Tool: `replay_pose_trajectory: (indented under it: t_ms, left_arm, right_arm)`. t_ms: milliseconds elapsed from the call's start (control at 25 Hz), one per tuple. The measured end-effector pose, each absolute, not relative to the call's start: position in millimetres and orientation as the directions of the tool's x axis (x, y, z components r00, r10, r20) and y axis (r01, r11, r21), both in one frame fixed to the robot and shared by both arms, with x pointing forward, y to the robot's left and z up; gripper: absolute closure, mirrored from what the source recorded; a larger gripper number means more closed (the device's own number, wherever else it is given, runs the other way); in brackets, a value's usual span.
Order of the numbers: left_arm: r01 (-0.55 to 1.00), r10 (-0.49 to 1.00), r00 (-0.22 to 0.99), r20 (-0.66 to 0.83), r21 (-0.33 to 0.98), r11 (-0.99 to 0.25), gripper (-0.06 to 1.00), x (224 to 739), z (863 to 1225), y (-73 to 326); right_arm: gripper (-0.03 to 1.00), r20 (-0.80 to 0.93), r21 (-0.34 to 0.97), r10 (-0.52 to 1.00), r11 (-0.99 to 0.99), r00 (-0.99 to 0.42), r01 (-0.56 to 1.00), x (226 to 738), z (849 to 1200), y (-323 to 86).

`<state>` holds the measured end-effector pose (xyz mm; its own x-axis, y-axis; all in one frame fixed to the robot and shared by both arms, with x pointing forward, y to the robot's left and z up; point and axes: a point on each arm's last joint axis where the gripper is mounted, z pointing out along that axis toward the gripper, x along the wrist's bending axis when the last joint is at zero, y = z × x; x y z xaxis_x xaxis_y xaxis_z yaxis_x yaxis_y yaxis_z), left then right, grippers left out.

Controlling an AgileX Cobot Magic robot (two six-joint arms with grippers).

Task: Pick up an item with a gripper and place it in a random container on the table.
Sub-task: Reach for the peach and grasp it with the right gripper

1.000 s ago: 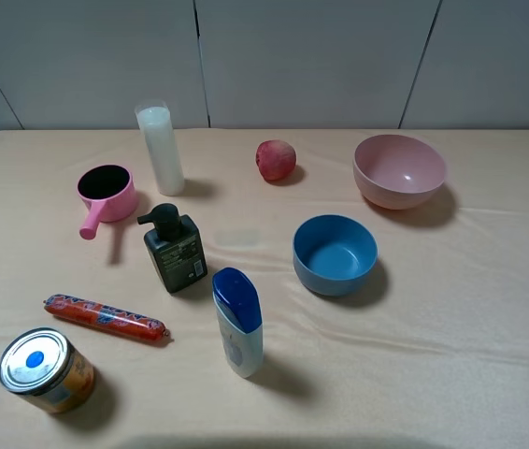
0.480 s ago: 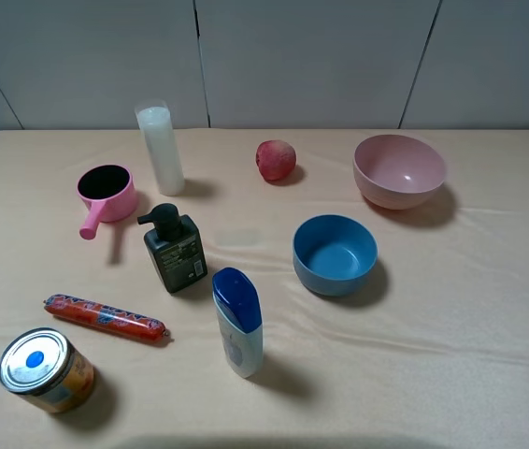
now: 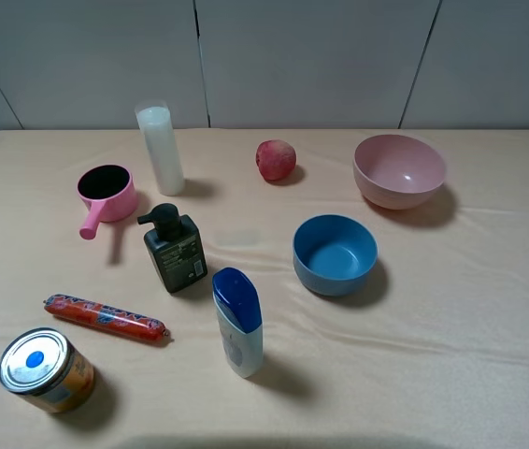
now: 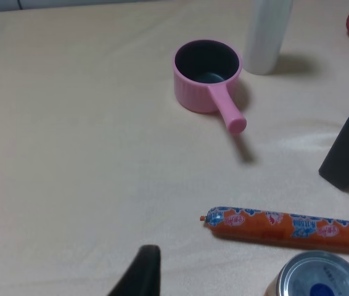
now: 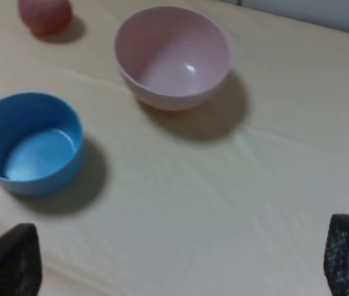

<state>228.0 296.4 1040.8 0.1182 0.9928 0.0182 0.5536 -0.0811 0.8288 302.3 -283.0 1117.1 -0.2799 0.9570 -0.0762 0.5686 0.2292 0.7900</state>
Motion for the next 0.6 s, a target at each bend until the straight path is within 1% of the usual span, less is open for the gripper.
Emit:
replay_pose_trajectory:
  t_ms: [280,600]
  left_arm:
    - [0.554,0.993,0.118,0.018,0.829,-0.081,-0.05,228,1041,296]
    - [0.554,0.993,0.118,0.018,0.829,-0.081,-0.05,228,1041,296]
  right_arm:
    - [0.27,-0.059,0.739,0.927,0.289,-0.369,0.608,341,1131,-274]
    - [0.27,-0.031,0.705,0.893,0.337,-0.448,0.624,368,1137,-262]
